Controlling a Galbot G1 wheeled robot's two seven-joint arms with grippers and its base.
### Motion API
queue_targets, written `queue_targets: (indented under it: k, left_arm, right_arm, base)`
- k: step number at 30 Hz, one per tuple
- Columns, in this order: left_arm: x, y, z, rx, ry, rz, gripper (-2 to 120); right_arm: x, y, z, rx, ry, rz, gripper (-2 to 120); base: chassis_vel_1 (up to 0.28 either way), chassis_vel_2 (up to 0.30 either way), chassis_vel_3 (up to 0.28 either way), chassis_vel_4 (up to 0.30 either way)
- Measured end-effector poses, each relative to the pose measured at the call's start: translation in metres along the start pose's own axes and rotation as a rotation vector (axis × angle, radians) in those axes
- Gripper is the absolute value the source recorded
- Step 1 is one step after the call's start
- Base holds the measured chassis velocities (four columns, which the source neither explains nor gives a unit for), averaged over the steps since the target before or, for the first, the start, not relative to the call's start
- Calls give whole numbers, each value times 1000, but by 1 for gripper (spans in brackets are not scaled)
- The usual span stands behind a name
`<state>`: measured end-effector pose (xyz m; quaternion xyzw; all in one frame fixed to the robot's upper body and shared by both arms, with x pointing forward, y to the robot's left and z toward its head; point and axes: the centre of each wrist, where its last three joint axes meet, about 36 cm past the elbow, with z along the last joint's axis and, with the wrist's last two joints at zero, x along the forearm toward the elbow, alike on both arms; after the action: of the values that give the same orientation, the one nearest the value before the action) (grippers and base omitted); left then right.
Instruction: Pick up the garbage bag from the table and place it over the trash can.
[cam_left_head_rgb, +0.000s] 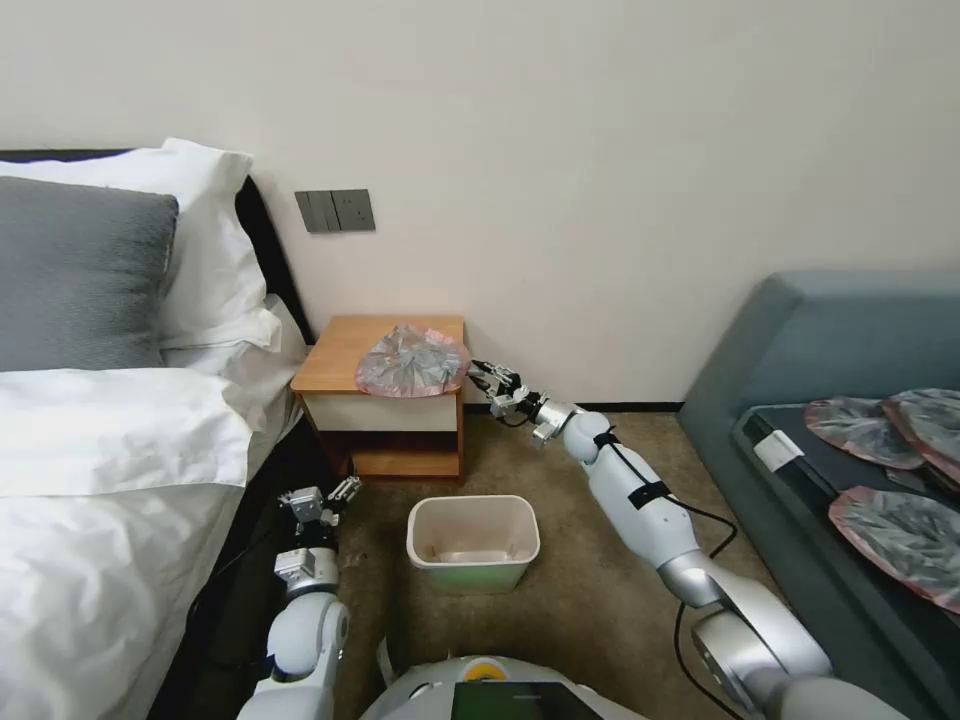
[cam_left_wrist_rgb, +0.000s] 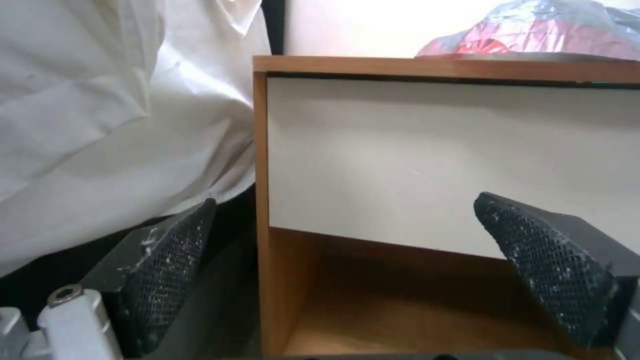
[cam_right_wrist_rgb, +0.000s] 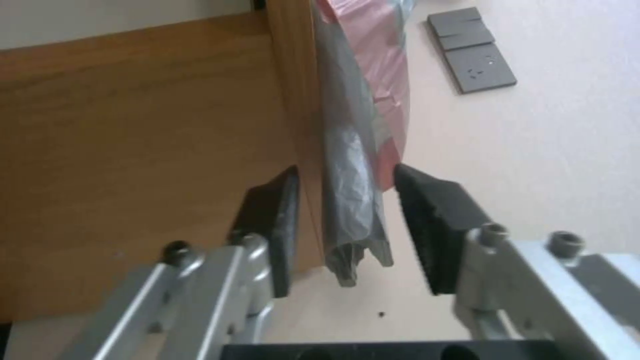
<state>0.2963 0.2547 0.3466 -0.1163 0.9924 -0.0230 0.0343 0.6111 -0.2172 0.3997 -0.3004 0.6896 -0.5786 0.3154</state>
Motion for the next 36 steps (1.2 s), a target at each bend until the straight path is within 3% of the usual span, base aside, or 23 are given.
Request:
queue_targets:
  k: [11,23,27,31,36]
  left_arm:
    - [0,2,1,-15,-4,3,99]
    - [-4,7,4,-23,-9,-31,99]
    - [-9,16,3,-28,-18,-69,99]
    - [-17,26,8,-27,-19,-121,99]
    - [-20,27,10,-23,-19,-130,99]
  right_arm:
    - [-3,2,0,-14,3,3,0]
    - [0,1,-7,-44,-1,31,0]
    - [10,4,-21,-167,22,75,0]
    - [28,12,-61,-362,60,118,0]
    - [44,16,-87,-415,59,121,0]
  base:
    - [0,0,0,0]
    - [0,0,0,0]
    - [0,0,0,0]
    - [0,0,0,0]
    - [0,0,0,0]
